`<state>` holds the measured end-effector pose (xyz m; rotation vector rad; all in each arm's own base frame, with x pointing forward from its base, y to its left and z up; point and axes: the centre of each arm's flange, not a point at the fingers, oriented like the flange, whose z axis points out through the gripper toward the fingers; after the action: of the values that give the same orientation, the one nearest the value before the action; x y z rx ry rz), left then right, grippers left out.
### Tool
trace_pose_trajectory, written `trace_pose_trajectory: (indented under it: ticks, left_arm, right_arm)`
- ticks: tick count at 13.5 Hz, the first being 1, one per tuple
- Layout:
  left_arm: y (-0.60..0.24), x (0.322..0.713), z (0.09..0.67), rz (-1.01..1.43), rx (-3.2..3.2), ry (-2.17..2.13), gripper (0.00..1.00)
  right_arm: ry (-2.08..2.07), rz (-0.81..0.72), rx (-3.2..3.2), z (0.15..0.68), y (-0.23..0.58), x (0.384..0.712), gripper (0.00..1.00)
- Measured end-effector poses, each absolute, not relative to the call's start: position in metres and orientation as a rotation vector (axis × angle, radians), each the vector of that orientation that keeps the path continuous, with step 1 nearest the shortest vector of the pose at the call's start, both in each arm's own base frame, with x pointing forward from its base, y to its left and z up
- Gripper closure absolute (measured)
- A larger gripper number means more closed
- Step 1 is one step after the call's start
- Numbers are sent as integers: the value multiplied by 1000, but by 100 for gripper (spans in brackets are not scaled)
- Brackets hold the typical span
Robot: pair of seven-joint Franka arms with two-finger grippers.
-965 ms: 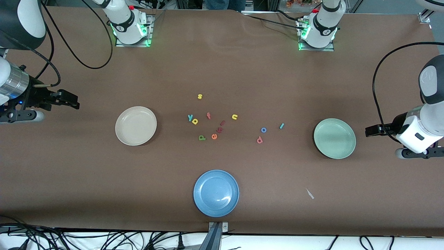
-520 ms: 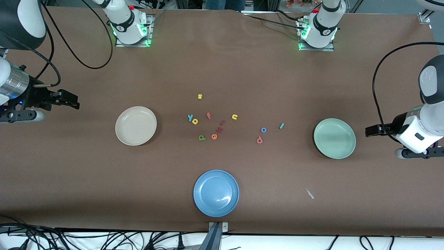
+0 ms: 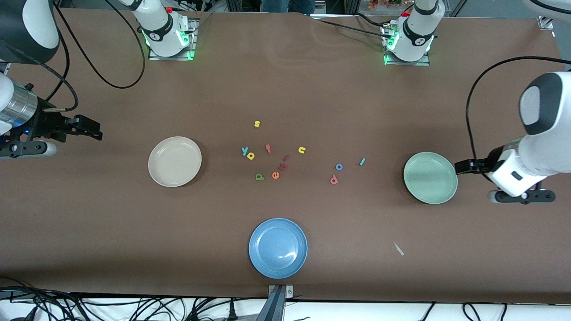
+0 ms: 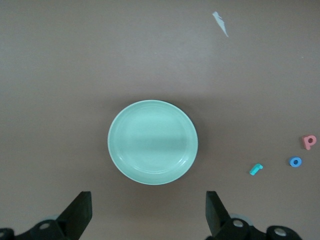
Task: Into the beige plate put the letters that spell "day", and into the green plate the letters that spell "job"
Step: 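Reach the left gripper over the blue o letter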
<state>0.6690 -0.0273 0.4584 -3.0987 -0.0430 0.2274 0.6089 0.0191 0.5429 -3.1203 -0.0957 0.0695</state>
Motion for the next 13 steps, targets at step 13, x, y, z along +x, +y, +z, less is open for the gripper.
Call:
trace_pose_trajectory:
  ticks: [13]
  left_arm:
    - [-213, 607, 315, 355, -3252, -190, 0]
  right_arm:
    - [-106, 66, -3120, 543, 24, 609, 0]
